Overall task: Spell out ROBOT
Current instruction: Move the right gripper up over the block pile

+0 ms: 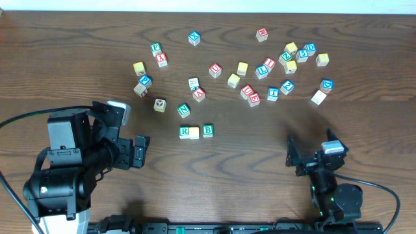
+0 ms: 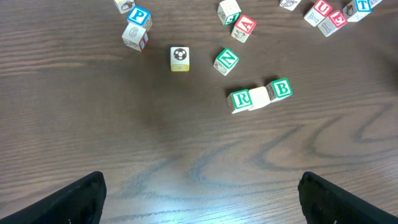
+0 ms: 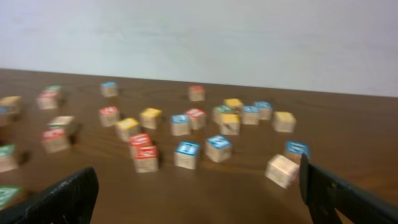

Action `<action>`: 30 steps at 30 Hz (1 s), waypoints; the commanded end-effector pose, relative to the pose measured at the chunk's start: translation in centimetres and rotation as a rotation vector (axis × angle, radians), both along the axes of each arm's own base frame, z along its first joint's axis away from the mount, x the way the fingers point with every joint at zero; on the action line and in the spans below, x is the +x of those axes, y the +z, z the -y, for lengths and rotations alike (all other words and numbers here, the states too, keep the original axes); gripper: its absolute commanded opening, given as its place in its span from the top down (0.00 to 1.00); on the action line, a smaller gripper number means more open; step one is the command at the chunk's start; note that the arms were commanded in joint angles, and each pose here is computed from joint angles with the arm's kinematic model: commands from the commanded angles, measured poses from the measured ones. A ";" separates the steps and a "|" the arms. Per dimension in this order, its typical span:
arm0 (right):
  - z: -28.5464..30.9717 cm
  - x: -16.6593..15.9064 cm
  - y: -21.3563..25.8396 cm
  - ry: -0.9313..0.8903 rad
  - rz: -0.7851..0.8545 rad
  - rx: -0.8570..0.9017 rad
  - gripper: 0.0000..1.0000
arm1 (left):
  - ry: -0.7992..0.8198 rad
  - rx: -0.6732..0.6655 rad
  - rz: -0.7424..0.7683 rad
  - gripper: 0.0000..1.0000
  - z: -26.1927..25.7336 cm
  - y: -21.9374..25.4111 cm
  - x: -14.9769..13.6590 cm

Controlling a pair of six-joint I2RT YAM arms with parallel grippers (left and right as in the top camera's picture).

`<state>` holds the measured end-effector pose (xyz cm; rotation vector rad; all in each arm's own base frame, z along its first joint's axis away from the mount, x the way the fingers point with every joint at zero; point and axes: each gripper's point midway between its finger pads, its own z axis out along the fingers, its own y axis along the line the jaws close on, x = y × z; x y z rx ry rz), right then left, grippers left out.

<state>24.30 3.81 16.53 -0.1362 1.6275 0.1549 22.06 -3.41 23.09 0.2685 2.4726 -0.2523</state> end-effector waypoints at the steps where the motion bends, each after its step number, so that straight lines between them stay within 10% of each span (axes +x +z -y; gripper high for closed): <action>1: -1.5 -1.1 5.6 0.093 0.073 0.025 0.01 | -0.015 0.000 0.010 0.03 0.1 0.3 0.0; 22: -10.6 9.1 12.9 0.433 -0.669 0.079 0.01 | -0.015 0.000 0.010 0.03 0.1 0.3 0.0; 30: -10.7 14.3 7.8 0.101 -0.897 0.147 0.01 | -0.015 0.000 0.010 0.03 0.1 0.3 0.0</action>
